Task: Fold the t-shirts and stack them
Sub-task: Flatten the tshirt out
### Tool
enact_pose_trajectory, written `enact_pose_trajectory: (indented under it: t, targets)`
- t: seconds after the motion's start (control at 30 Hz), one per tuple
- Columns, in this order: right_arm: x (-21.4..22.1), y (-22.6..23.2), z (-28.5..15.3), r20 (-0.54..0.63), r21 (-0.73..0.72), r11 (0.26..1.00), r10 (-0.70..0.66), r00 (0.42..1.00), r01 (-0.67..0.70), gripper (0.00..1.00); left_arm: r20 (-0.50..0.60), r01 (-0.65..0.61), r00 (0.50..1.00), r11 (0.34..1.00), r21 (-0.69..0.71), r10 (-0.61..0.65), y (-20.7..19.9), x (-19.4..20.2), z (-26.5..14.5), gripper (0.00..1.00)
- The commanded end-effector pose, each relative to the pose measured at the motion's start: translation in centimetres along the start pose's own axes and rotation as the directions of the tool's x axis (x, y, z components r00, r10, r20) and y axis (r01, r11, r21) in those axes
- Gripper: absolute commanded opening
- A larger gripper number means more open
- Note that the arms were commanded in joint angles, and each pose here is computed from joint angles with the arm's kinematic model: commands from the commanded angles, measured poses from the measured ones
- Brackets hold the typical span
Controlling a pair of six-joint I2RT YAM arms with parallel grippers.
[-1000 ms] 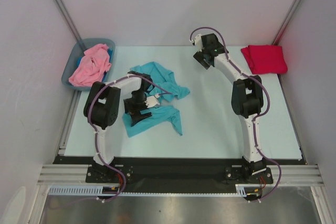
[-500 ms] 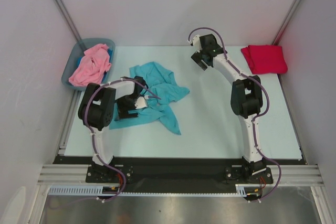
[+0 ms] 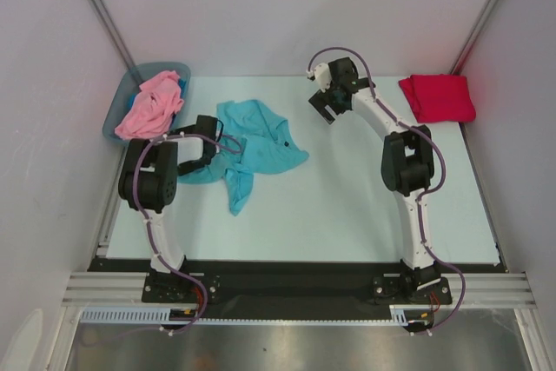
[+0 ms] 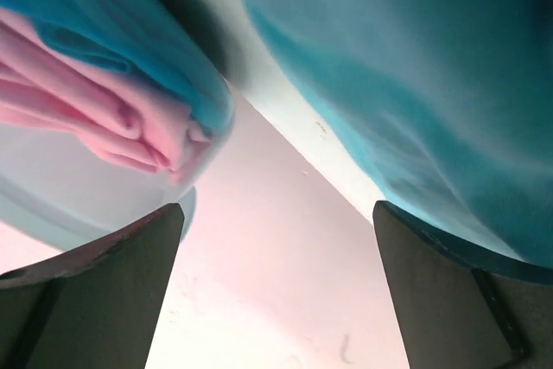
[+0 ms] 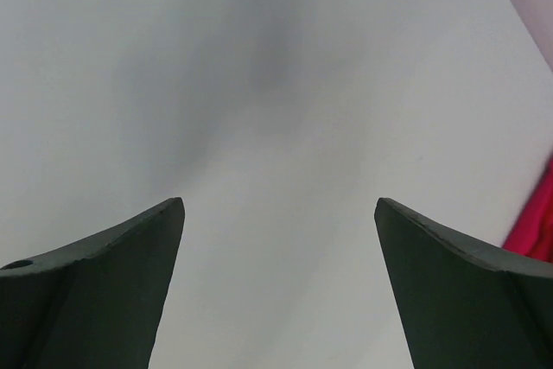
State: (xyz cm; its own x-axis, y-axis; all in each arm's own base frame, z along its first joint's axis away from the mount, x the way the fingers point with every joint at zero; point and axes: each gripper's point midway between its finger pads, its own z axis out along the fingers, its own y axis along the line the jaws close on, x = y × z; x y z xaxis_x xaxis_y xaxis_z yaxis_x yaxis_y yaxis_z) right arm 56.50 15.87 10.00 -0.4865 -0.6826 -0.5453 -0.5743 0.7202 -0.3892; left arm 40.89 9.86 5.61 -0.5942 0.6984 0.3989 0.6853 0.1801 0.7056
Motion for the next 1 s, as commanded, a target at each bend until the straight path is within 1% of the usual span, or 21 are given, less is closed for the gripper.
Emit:
enact_pose_trajectory:
  t: [0.0, 0.07, 0.1, 0.13, 0.17, 0.2, 0.23, 0.27, 0.3, 0.33, 0.37, 0.43, 0.5, 0.53, 0.6, 0.67, 0.8, 0.93, 0.97]
  targets:
    - [-5.0, 1.4, -2.6, 0.136, -0.105, 0.994, 0.047, 0.990, -0.033, 1.00, -0.065, 0.204, 0.976, 0.978, -0.054, -0.207, 2.9, 2.2, -0.4, 1.00]
    - [-5.7, 2.8, -2.7, 0.156, -0.180, 0.983, 0.057, 0.986, -0.028, 0.99, 0.001, 0.254, 0.967, 0.966, -0.053, -0.255, 4.1, 2.0, -1.5, 1.00]
    - [-5.8, 3.7, -2.5, 0.155, -0.218, 0.975, 0.069, 0.985, -0.034, 0.97, 0.011, 0.270, 0.963, 0.962, -0.027, -0.270, 4.0, 2.2, -1.9, 1.00]
    - [-6.1, 4.2, -2.8, 0.162, -0.251, 0.968, 0.073, 0.984, -0.031, 0.94, 0.034, 0.302, 0.953, 0.953, -0.020, -0.301, 4.8, 2.0, -2.4, 1.00]
    - [-6.6, 5.4, -3.1, 0.185, -0.315, 0.949, 0.080, 0.979, -0.018, 0.90, 0.075, 0.327, 0.942, 0.945, 0.009, -0.326, 5.0, 1.3, -2.8, 1.00]
    - [-6.6, 6.3, -3.1, 0.186, -0.349, 0.937, 0.080, 0.979, -0.011, 0.86, 0.078, 0.350, 0.932, 0.935, 0.050, -0.353, 4.8, 1.6, -3.4, 1.00]
    - [-6.6, 7.2, -3.1, 0.184, -0.378, 0.926, 0.077, 0.980, -0.002, 0.76, 0.111, 0.382, 0.915, 0.922, 0.065, -0.387, 5.8, 1.1, -4.1, 1.00]
    - [-6.7, 8.2, -3.2, 0.190, -0.415, 0.910, 0.074, 0.979, 0.012, 0.68, 0.153, 0.399, 0.898, 0.910, 0.109, -0.412, 5.9, 0.4, -4.6, 1.00]
    - [-6.4, 8.9, -3.0, 0.184, -0.434, 0.901, 0.063, 0.981, 0.023, 0.63, 0.165, 0.406, 0.887, 0.898, 0.170, -0.432, 5.2, 0.2, -5.5, 1.00]
    - [-6.4, 10.1, -3.1, 0.181, -0.454, 0.890, 0.043, 0.983, 0.044, 0.64, 0.201, 0.425, 0.865, 0.884, 0.195, -0.460, 6.1, -0.3, -6.4, 1.00]
    - [-6.3, 10.5, -3.0, 0.179, -0.461, 0.885, 0.030, 0.983, 0.057, 0.69, 0.234, 0.406, 0.853, 0.875, 0.263, -0.466, 5.5, -1.1, -7.3, 1.00]
    - [-5.5, 11.8, -2.6, 0.155, -0.484, 0.871, -0.009, 0.988, 0.084, 0.84, 0.281, 0.424, 0.811, 0.847, 0.321, -0.512, 6.2, -2.0, -9.3, 1.00]
    - [-5.0, 13.1, -2.7, 0.142, -0.512, 0.853, -0.033, 0.989, 0.102, 0.85, 0.307, 0.410, 0.787, 0.827, 0.385, -0.534, 5.7, -2.9, -10.8, 1.00]
    - [-4.6, 13.6, -2.6, 0.136, -0.528, 0.843, -0.038, 0.990, 0.105, 0.87, 0.337, 0.407, 0.772, 0.826, 0.391, -0.539, 6.4, -3.3, -12.0, 1.00]
    - [-4.3, 14.3, -2.5, 0.129, -0.544, 0.832, -0.050, 0.990, 0.113, 0.91, 0.368, 0.388, 0.761, 0.829, 0.402, -0.534, 6.5, -3.8, -13.1, 1.00]
    - [-3.8, 14.6, -2.5, 0.114, -0.552, 0.827, -0.056, 0.992, 0.110, 0.91, 0.378, 0.383, 0.762, 0.837, 0.391, -0.525, 6.6, -4.0, -13.7, 1.00]
    - [-3.0, 14.6, -2.7, 0.088, -0.554, 0.826, -0.064, 0.994, 0.102, 0.91, 0.370, 0.379, 0.769, 0.838, 0.392, -0.521, 6.3, -4.1, -13.5, 1.00]
    - [-1.6, 14.9, -3.4, 0.062, -0.576, 0.812, -0.072, 0.995, 0.095, 0.92, 0.370, 0.386, 0.768, 0.839, 0.384, -0.523, 6.4, -4.0, -13.4, 1.00]
    - [-0.6, 15.4, -3.3, 0.040, -0.587, 0.805, -0.079, 0.996, 0.087, 0.92, 0.371, 0.390, 0.767, 0.840, 0.378, -0.523, 6.6, -4.1, -13.3, 1.00]
